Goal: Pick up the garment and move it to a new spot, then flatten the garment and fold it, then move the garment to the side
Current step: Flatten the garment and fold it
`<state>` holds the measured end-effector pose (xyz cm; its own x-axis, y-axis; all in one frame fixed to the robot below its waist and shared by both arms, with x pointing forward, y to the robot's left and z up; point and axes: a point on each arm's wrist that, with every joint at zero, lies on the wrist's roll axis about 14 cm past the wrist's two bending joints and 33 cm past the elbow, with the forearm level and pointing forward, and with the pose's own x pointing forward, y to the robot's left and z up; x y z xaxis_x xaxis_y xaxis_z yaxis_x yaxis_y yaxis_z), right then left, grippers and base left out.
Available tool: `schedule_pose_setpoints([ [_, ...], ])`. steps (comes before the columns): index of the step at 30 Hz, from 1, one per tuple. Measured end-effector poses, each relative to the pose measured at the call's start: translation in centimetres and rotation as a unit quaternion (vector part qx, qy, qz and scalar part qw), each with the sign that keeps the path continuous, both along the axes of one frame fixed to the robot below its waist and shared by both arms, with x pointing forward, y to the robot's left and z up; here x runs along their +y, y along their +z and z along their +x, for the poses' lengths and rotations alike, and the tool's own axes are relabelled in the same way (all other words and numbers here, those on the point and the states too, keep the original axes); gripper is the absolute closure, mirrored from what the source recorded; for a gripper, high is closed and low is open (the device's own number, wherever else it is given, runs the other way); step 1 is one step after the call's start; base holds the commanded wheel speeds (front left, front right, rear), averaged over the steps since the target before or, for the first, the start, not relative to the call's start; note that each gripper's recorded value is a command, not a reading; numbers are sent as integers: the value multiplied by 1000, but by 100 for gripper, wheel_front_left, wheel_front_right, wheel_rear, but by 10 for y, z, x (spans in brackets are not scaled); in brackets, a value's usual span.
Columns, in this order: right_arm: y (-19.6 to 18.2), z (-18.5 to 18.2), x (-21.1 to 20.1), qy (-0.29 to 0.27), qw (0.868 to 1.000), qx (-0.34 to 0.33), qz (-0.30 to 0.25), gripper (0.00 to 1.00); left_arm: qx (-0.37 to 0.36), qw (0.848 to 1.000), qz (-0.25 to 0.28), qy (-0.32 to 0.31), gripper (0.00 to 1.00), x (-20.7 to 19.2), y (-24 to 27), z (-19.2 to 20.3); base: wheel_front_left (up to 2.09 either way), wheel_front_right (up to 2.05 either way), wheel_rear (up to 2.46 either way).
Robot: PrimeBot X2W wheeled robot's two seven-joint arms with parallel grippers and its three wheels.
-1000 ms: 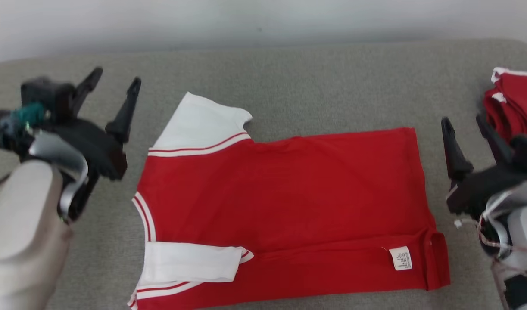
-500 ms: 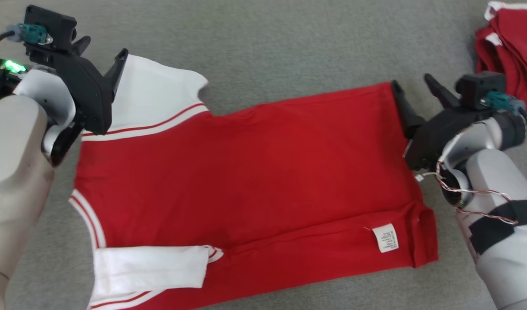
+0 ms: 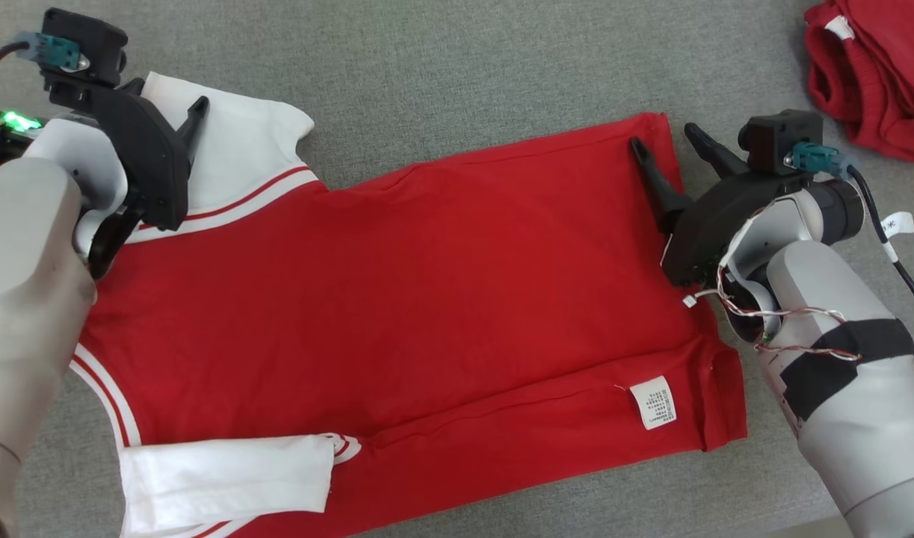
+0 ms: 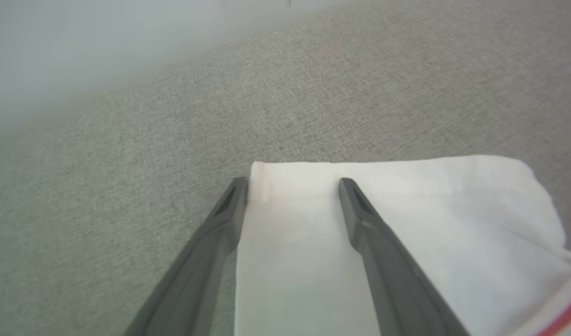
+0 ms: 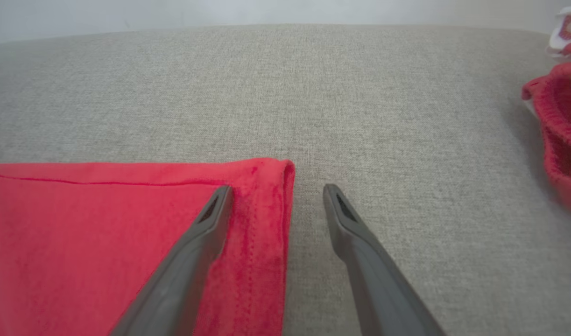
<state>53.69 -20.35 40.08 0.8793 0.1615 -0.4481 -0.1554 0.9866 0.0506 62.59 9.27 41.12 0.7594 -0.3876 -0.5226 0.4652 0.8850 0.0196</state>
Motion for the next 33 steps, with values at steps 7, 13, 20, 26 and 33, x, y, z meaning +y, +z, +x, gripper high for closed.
schedule_pose_setpoints([
  [7, -4, 12, 8, 5, 1000, -3, 7, 100, 8, 1000, 1, -3, 100, -4, -8, 2, 0, 0, 0],
  [13, 1, 14, 1, 1, 1000, -24, 1, 100, -49, 998, -41, 1, 100, -7, 21, 6, 0, 0, 0],
  [20, 9, 7, -2, 1, 999, -46, -1, 100, -127, 987, -94, 1, 100, -4, 69, 2, 0, 0, 0],
  [26, 15, 1, 1, 3, 998, -68, 8, 100, -143, 981, -129, 6, 100, 10, 79, -29, 0, 0, 0],
  [33, 24, -7, 10, 12, 995, -93, 23, 100, -156, 972, -175, 11, 100, 16, 87, -69, 0, 0, 0],
])
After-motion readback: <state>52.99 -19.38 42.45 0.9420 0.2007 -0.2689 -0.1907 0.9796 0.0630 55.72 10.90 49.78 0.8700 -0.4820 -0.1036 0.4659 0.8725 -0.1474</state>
